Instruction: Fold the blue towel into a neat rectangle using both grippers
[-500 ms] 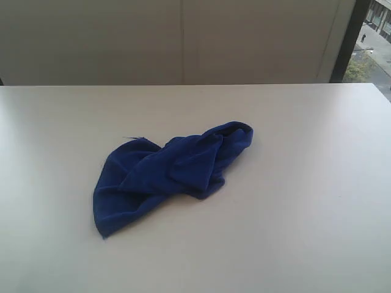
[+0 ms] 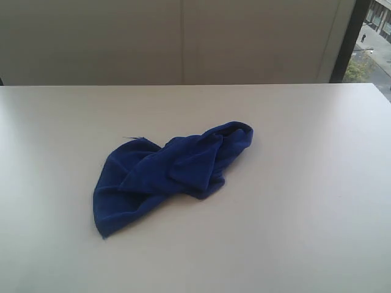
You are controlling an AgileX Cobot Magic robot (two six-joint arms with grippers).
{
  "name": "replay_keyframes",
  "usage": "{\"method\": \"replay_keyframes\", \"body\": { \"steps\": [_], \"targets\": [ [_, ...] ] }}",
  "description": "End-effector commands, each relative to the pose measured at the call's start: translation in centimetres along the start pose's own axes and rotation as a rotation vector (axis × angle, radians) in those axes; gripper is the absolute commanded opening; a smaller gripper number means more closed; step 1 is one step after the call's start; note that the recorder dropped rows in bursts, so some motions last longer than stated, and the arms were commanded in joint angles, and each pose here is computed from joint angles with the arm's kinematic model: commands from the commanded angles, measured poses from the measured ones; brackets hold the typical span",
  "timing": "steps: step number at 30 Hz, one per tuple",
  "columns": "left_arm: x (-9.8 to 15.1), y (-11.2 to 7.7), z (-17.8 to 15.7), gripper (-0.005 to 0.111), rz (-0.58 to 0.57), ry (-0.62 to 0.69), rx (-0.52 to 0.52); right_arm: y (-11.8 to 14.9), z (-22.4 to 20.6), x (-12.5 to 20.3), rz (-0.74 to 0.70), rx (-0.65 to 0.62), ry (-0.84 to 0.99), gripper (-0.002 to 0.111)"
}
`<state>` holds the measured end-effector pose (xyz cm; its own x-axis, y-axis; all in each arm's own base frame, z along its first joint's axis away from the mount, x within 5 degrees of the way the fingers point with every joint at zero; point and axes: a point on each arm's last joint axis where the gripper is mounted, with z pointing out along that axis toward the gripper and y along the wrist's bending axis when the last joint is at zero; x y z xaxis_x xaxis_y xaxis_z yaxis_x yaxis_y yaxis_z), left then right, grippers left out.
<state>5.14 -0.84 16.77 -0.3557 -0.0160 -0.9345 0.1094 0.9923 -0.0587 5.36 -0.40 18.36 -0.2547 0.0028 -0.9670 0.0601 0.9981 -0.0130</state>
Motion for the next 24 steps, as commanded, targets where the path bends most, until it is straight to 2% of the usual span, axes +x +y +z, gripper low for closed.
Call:
{"method": "replay_keyframes", "body": {
  "steps": [1, 7, 13, 18, 24],
  "targets": [
    [0.0, 0.0, 0.0, 0.0, -0.01, -0.014, -0.001, 0.0, 0.0, -0.4, -0.016, -0.004, -0.057, 0.0],
    [-0.5, 0.0, 0.0, 0.0, -0.01, -0.067, -0.004, 0.1, -0.3, -2.1, -0.016, -0.011, -0.255, 0.0],
    [-1.2, 0.1, -0.1, 0.0, -0.01, -0.147, -0.008, 0.1, -0.6, -3.0, -0.016, -0.014, -0.358, 0.0],
    [-2.4, 0.1, -0.3, 0.0, -0.03, -0.283, -0.012, 0.2, -0.8, -3.7, -0.012, -0.017, -0.431, 0.0],
    [-4.4, 0.3, -1.2, 0.0, -0.04, -0.513, -0.02, 0.2, -1.3, -4.6, -0.012, -0.021, -0.55, 0.0]
  ]
}}
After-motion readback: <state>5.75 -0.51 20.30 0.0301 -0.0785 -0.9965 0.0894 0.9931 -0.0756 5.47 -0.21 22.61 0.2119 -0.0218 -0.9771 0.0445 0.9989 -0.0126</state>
